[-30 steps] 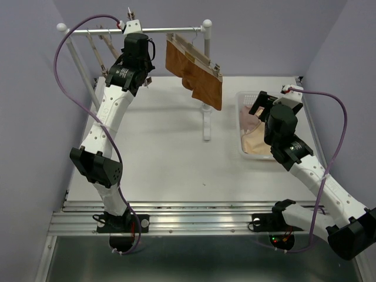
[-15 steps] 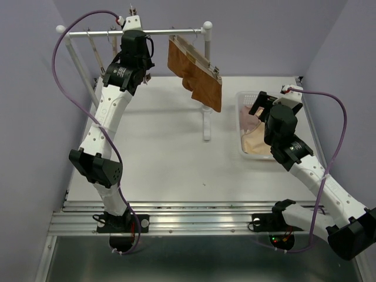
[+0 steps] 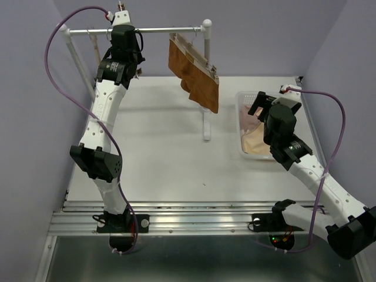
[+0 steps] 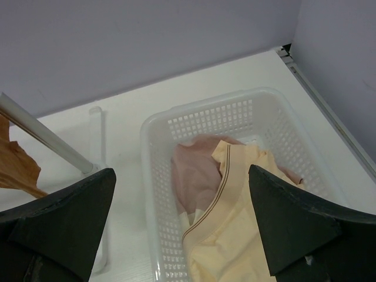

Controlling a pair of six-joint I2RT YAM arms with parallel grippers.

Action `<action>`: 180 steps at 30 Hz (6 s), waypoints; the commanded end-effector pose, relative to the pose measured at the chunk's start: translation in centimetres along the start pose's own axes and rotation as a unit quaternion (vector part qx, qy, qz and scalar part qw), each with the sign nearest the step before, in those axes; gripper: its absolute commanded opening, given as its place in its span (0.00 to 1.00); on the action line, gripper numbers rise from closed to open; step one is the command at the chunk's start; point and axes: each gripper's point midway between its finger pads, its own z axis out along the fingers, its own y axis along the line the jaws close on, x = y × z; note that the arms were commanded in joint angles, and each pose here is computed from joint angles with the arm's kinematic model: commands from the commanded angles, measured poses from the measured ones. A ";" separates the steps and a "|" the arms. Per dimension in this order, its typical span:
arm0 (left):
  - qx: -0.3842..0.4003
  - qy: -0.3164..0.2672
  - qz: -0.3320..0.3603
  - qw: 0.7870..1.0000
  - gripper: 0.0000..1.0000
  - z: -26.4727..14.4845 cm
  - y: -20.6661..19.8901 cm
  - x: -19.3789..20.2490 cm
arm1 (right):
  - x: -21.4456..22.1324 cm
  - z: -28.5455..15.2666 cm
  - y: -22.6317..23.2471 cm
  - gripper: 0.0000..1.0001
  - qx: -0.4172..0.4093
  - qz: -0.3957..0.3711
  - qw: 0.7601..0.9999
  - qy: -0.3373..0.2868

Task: Remove the underwear clipped to the hanger

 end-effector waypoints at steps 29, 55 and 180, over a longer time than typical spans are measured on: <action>0.061 -0.017 -0.030 0.998 0.81 -1.9 0.5 -1.0 | -0.9 -0.3 2.2 1.00 -0.065 -0.002 0.998 -0.014; 0.200 -0.067 -0.092 0.973 0.99 -13.8 -8.3 -3.6 | -0.4 -1.5 3.4 1.00 -0.119 0.020 0.993 -0.005; 0.399 0.113 0.265 0.870 0.00 -27.7 -7.5 24.5 | 6.2 -12.9 13.7 1.00 -0.736 -0.457 0.490 0.101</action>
